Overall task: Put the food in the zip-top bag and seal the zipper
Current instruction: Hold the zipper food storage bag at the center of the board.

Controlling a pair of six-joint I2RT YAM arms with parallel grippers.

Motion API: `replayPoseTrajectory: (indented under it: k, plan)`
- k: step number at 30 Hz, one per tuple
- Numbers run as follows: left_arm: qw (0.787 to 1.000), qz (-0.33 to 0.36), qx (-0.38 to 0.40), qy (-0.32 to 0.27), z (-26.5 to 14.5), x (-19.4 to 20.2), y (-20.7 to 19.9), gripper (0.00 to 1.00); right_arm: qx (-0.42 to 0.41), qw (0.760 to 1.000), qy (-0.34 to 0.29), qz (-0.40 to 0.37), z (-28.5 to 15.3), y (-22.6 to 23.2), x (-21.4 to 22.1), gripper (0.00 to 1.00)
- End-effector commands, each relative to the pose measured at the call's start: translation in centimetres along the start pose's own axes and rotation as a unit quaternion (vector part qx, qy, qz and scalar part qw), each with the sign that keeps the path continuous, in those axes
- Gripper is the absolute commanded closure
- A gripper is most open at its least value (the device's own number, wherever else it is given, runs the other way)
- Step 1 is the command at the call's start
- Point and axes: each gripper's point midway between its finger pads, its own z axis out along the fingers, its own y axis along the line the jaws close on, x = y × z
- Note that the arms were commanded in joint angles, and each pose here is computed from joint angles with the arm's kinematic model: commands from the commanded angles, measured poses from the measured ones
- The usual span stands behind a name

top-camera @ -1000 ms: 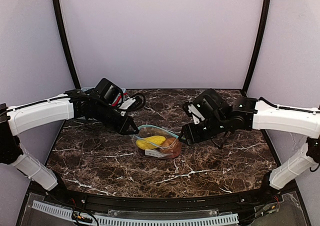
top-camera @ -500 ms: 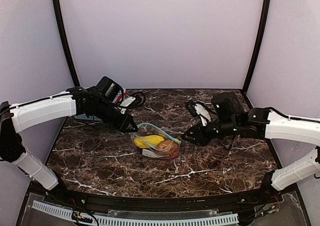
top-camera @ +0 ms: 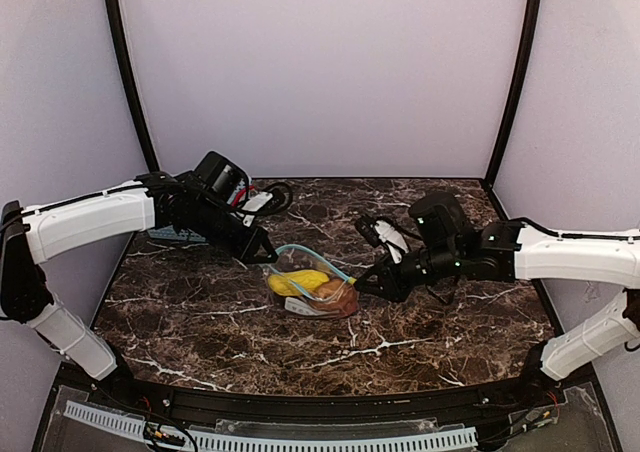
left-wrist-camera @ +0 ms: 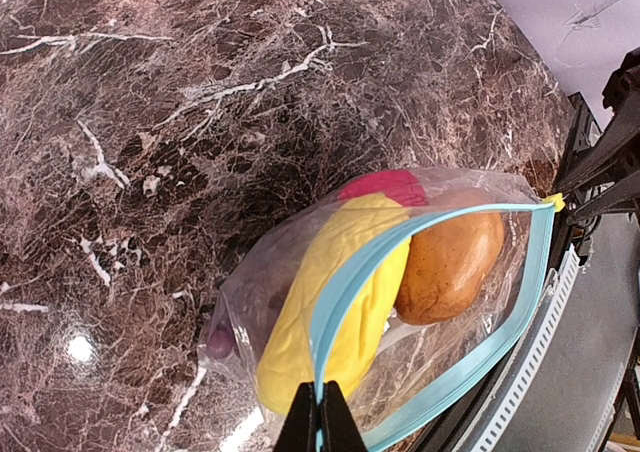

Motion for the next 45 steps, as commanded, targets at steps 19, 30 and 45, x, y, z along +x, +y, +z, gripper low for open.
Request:
replayPoseTrajectory:
  k: [19,30,45]
  plan:
    - [1.000,0.006,-0.003,0.009,-0.5,-0.1,0.1,0.99,0.015,1.000,-0.002,-0.009,0.9,-0.6,0.7,1.00]
    - [0.990,0.122,-0.003,-0.066,-5.9,-3.1,-2.3,0.30,0.002,0.999,-0.026,-0.030,-0.4,0.5,-1.1,1.00]
    - [0.908,0.330,0.207,-0.153,-3.2,-5.3,-15.5,0.31,-0.007,0.997,-0.067,-0.043,-1.4,1.2,-2.8,1.00]
